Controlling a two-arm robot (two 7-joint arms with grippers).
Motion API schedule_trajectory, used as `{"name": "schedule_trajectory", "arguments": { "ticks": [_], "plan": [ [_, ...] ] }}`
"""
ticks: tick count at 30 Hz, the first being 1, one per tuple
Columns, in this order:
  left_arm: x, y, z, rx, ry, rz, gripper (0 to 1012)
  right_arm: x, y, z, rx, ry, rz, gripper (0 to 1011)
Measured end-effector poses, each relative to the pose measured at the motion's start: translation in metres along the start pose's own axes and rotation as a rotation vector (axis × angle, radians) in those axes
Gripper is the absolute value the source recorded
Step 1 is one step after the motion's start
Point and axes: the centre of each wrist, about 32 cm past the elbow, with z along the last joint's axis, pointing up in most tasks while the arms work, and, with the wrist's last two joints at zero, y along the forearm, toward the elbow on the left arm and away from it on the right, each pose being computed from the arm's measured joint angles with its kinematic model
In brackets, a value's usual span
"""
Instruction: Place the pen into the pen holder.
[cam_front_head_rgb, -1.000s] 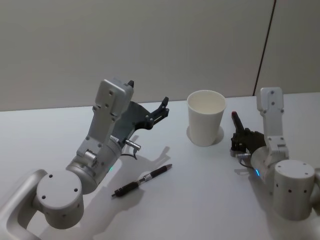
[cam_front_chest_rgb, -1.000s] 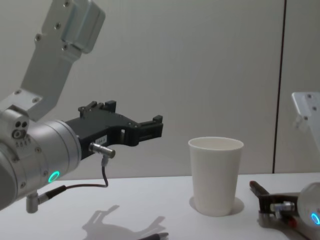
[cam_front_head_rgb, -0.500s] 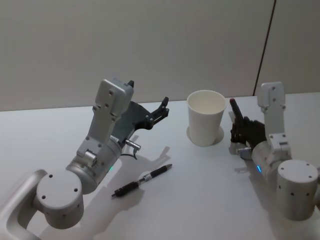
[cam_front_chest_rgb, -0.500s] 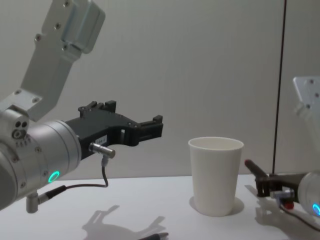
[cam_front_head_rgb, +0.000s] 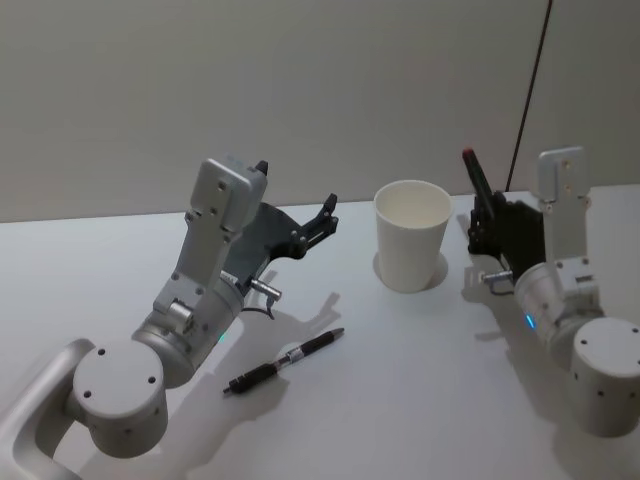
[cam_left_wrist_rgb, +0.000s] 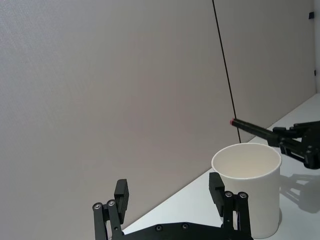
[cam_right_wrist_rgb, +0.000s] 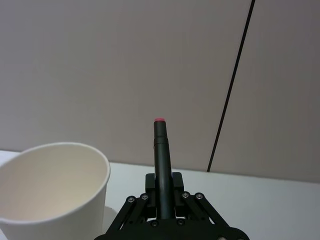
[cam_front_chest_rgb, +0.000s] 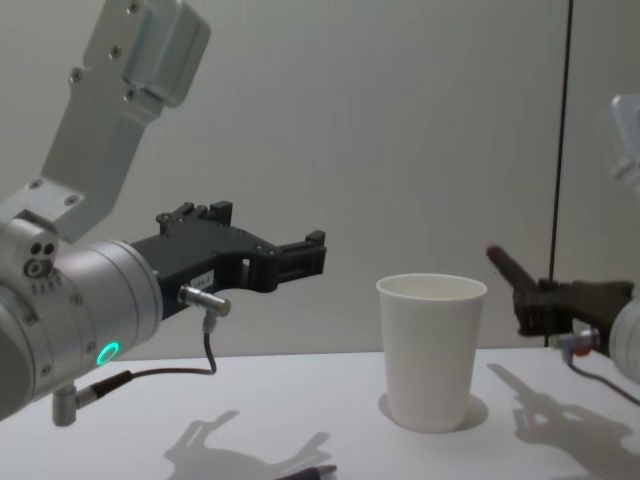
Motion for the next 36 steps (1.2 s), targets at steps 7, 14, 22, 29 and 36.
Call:
{"name": "schedule_trajectory", "arguments": {
  "ticks": [7,14,22,29,36],
  "plan": [
    [0.0000,0.0000,0.0000,0.000,0.000,0.000,1001,0.006,-0.002,0.003,0.102,-0.026,0.009,181],
    [0.0000,0.0000,0.0000,0.000,0.000,0.000,1001,0.011,-0.003,0.008,0.209,-0.050,0.025,181],
    [0.0000,0.0000,0.0000,0.000,0.000,0.000,1001,0.017,0.002,0.014,0.348,-0.077,0.066,181],
    [0.0000,0.0000,0.0000,0.000,0.000,0.000,1001,0.020,0.013,0.017,0.446,-0.103,0.122,181],
    [0.0000,0.0000,0.0000,0.000,0.000,0.000,1001,0.019,0.025,0.018,0.498,-0.134,0.171,181]
  ]
}}
